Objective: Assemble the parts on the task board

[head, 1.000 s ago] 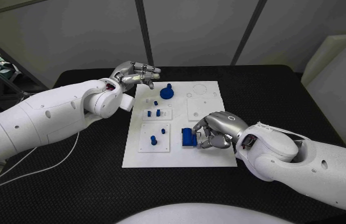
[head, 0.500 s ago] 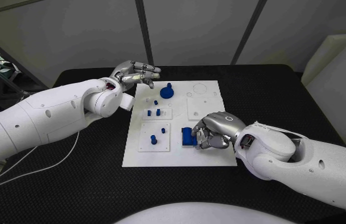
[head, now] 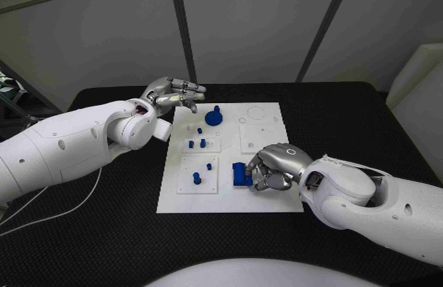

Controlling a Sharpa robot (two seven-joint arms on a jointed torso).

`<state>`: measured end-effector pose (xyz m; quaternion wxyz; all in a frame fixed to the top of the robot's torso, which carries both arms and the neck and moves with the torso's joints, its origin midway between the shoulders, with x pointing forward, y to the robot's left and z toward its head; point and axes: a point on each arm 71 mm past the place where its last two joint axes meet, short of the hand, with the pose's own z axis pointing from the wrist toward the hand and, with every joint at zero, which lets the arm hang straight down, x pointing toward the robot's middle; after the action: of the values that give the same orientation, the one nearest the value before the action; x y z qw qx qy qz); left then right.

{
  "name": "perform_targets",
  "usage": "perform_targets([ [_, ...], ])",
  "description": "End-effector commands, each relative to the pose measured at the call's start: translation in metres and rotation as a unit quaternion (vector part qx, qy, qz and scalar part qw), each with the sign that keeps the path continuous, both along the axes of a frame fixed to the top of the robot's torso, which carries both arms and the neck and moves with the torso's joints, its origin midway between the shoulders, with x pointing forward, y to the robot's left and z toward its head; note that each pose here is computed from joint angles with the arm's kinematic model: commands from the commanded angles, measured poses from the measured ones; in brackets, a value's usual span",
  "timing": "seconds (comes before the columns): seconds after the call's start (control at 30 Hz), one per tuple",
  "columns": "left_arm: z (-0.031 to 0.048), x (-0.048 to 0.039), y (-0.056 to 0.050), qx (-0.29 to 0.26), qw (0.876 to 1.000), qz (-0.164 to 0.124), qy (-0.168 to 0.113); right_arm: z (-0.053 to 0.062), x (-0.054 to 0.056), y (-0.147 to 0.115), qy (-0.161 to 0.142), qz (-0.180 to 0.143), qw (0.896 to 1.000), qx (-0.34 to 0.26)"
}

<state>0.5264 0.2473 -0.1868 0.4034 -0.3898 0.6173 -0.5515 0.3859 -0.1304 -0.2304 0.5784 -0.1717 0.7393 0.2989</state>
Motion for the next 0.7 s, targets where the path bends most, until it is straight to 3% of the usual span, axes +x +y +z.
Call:
perform_targets([
  [0.03, 0.0011, 0.0002, -0.0003, -0.002, 1.0, 0.0, -0.001, -0.0009, -0.0001, 0.0007, 0.001, 0.002, 1.0, -0.009],
  [0.7, 0.0009, 0.0003, 0.0004, -0.002, 1.0, 0.0, 0.0, 0.0068, -0.0038, -0.0028, -0.032, 0.001, 0.999, 0.006],
])
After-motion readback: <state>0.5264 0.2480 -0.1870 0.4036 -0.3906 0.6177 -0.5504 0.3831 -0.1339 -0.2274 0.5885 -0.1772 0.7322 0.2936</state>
